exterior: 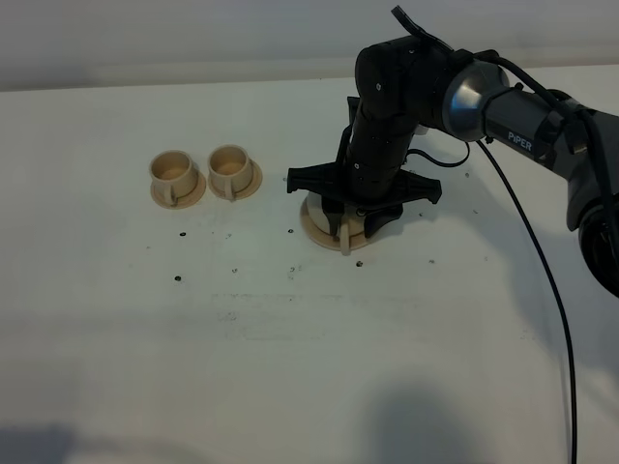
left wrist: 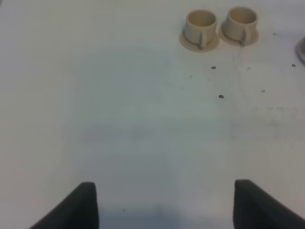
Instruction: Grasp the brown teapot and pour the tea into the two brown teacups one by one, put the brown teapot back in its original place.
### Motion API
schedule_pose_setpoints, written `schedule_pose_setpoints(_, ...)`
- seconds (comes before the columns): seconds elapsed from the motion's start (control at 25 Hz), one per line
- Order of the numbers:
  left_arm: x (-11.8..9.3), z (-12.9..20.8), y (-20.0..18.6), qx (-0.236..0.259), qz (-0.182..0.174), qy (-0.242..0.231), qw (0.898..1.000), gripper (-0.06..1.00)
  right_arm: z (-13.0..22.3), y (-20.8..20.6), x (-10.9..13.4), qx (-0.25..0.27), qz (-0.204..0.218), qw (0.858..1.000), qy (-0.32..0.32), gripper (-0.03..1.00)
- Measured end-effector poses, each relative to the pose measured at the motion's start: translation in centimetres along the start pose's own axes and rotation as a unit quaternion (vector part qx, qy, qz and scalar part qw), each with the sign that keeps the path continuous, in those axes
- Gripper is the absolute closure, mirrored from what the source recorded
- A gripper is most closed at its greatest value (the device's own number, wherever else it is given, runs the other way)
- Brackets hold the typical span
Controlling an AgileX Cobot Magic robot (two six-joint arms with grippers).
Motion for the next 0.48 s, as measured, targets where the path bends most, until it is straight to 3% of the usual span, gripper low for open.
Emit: schedule_pose_setpoints(0.48, 0.00, 0.00, 0.00, 0.000, 0.000, 0.000, 1.000, 0.35, 0.03, 0.37, -0.07, 0.004, 0.002, 1.000, -0.012, 0.55)
Point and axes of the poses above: a point on each arm's last joint axis where the gripper is mounted, y pointing out along that axis toward the gripper, x along the wrist's bending axis when the last joint is at zero, z = x × y, the point moved 5 cm from there along y, pointing out along that axis toward the gripper, and after that the axes turned 8 degrees about y, right-handed, at the moved point
